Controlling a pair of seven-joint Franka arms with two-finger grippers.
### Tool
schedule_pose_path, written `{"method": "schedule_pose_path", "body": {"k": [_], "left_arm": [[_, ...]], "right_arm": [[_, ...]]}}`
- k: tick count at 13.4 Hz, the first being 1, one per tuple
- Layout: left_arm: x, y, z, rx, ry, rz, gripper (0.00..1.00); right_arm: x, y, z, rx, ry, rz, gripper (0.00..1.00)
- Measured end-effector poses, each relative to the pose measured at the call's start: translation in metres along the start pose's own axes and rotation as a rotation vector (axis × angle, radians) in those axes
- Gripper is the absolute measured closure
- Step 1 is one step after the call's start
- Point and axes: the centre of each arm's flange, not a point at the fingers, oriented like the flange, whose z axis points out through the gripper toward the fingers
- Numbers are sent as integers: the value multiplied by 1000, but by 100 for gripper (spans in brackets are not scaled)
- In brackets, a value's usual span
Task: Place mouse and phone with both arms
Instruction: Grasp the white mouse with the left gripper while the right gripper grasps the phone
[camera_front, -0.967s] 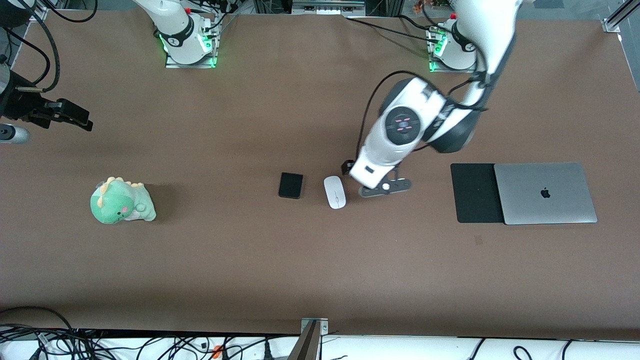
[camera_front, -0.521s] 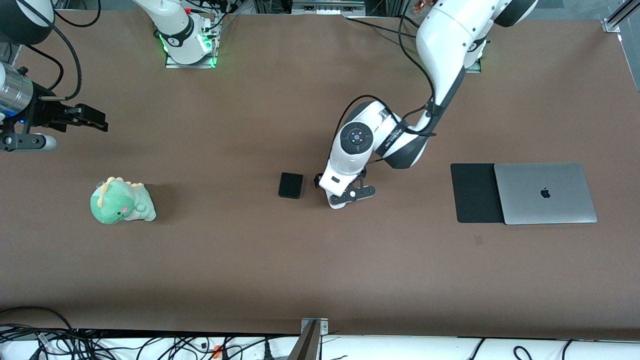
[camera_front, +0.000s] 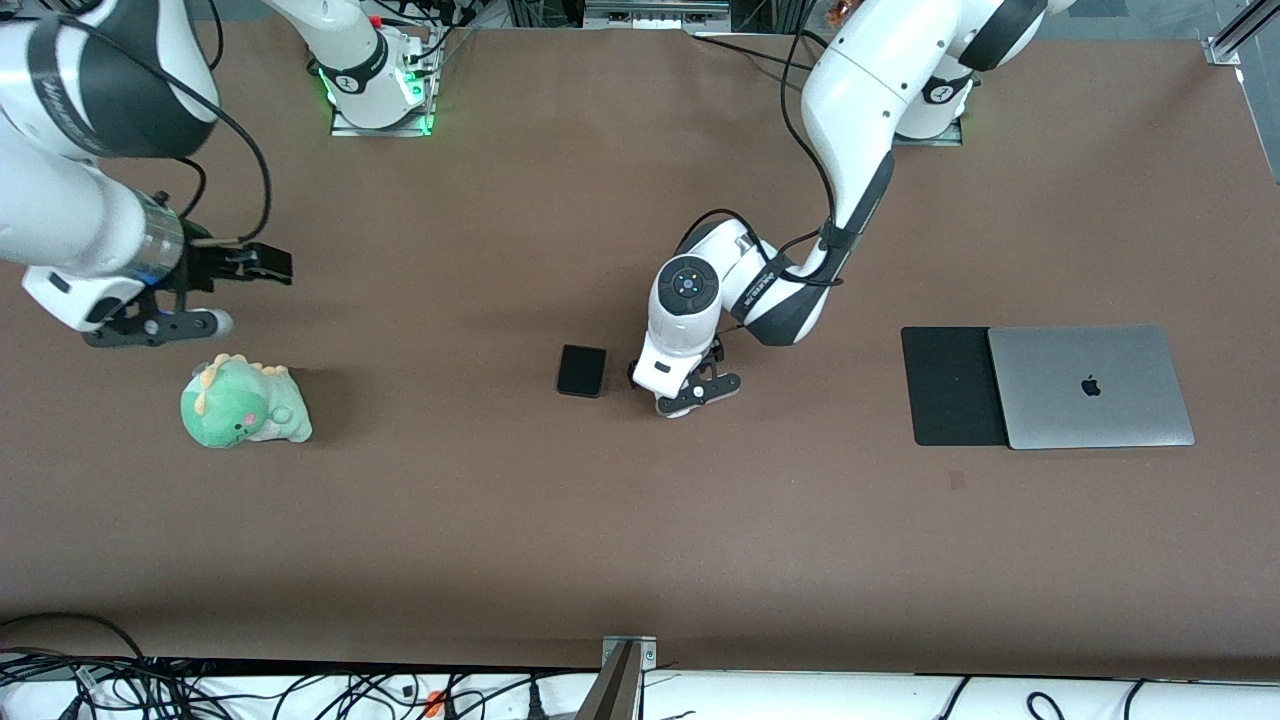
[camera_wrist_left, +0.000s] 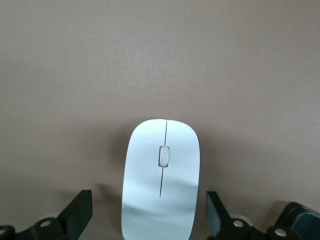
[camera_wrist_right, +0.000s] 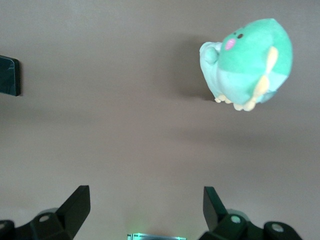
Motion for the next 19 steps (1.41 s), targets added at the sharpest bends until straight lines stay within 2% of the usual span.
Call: {"method": "schedule_pose_path", "body": {"k": [3,6,7,8,9,13,14,15,17,19], "left_arm": [[0,5,1,-12,11,-3,0],[3,7,-5,-23,20,-6,0],[3,7,-5,-22,20,-6,8],[3,7,-4,-21,19,-6,8],[3,7,-4,-21,19,-6,14],[3,6,0,-17,17,-5,16],[3,6,0,-16,17,-6,22],[4,6,0,-16,18,-6,23],[5,5,-1,-16,21,-5,37],[8,6,-4,-18,25,-8,37]], "right_arm": [[13,-13,15,16,5,58,0],[24,-31,25,67,27,140,0],[28,-37,30,69,28,166,0],[32,-46,37,69,30,185,0],[37,-55,45,66,32,194,0],[52,-75,70,60,43,194,0],[55,-75,73,60,46,195,0],[56,-75,76,60,50,197,0],[58,-74,82,62,58,199,0],[58,-74,88,61,57,200,0]]}}
